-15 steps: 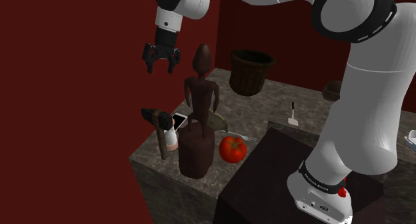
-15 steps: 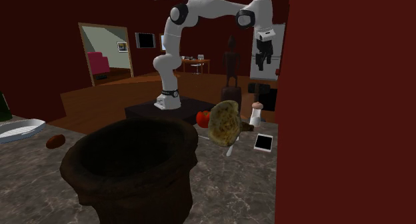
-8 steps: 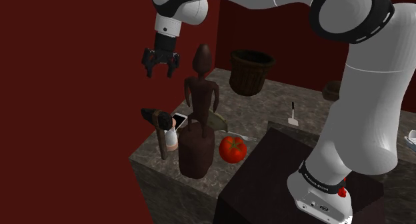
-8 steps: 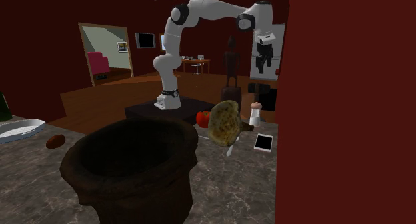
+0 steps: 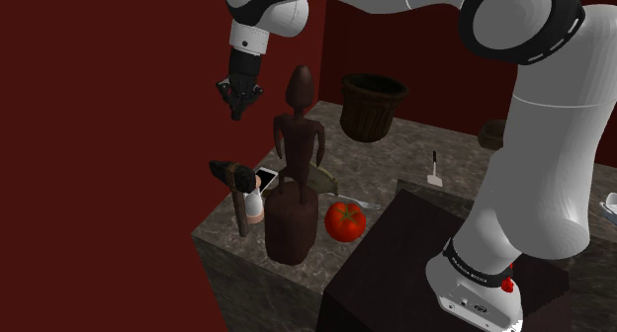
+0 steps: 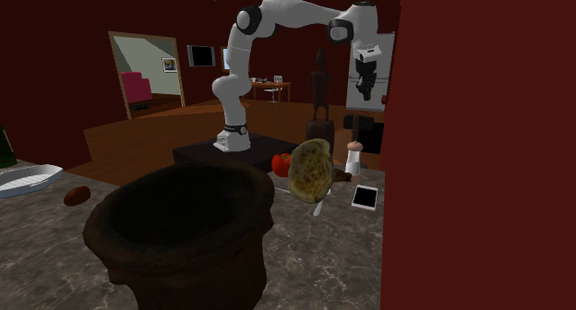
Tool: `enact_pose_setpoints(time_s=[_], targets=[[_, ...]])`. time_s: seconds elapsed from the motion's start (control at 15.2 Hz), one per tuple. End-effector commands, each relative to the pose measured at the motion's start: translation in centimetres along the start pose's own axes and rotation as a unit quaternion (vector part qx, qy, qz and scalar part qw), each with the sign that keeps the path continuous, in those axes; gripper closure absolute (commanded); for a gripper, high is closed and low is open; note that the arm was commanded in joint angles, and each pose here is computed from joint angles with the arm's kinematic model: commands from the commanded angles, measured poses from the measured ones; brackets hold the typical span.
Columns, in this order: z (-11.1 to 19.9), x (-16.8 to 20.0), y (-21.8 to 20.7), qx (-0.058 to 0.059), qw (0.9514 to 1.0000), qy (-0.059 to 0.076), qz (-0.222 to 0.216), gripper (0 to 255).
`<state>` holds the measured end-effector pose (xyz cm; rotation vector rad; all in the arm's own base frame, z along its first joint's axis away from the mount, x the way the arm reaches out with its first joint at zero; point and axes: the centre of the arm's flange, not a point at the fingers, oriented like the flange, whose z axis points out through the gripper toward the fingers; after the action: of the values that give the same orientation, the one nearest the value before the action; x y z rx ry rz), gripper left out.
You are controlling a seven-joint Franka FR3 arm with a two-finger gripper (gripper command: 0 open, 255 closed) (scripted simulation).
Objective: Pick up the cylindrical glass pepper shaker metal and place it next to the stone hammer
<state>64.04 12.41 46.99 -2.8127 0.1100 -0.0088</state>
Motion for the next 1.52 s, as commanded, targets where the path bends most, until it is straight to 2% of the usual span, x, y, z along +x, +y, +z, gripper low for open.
enact_pose_setpoints(time_s=[0.0, 0.26, 0.33, 1.32, 1.45], targets=[[0.0, 0.0, 0.0, 0.000, 1.0000, 0.000, 0.000, 255], [0.0, 0.0, 0.0, 0.000, 1.0000, 0.000, 0.000, 255], [0.0, 0.0, 0.0, 0.000, 1.0000, 0.000, 0.000, 0], [18.4, -3.0, 7.6, 0.009, 0.9988, 0.047, -0.014, 0], [19.0, -3.0, 7.6, 0.009, 0.9988, 0.047, -0.014, 0]])
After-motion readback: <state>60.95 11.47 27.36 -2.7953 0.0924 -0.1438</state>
